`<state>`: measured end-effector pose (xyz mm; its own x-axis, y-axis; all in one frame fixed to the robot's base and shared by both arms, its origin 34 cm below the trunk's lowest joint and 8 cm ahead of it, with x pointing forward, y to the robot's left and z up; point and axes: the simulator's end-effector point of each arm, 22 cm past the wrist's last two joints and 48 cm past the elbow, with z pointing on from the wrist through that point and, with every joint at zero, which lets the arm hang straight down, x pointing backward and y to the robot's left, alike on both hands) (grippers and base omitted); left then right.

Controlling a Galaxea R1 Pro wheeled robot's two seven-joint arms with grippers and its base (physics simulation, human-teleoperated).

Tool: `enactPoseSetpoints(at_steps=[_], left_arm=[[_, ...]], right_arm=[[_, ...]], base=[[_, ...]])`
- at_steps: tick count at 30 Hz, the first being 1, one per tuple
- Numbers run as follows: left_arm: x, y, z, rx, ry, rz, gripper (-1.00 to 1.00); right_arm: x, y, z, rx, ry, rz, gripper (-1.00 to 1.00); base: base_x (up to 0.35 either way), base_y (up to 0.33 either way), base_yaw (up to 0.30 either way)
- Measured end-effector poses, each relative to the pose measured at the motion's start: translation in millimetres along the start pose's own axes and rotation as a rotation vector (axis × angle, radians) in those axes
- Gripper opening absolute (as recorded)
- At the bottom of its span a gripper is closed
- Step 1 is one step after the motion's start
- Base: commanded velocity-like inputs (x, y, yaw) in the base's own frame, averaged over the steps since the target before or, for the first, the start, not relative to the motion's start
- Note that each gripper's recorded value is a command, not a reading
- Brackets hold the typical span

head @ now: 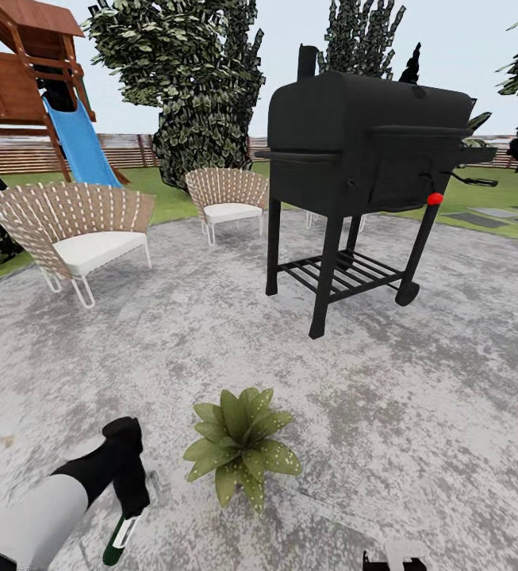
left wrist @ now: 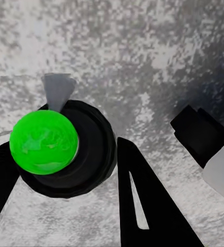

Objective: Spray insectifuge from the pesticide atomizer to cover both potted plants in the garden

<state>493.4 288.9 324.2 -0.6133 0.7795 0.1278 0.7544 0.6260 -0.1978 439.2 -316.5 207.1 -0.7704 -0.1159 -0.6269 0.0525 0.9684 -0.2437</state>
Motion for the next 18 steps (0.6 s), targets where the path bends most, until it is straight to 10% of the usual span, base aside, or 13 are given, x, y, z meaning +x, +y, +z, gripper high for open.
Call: enactPoseSetpoints(at_steps=[6,12,18], left_arm=[[-14.4,14.0,-4.5,-0.029,-0.103,0.030,-1.00],[-18.9,24.7,-13.8,-0.006,-0.208,-0.054,-1.00],[-19.4,24.7,-14.1,-0.003,-0.213,-0.056,-1.00]], right_arm=[[0.3,-1.2,0.1,0.002,0.001,0.001,1.00],[0.3,-1.2,0.1,0.002,0.000,0.000,1.00],[0.6,-1.1,0.2,0.002,0.001,0.000,1.00]], base=[[0.000,0.000,-0.180],[-0.007,0.035,-0.262],[-0.118,0.279,-0.130]])
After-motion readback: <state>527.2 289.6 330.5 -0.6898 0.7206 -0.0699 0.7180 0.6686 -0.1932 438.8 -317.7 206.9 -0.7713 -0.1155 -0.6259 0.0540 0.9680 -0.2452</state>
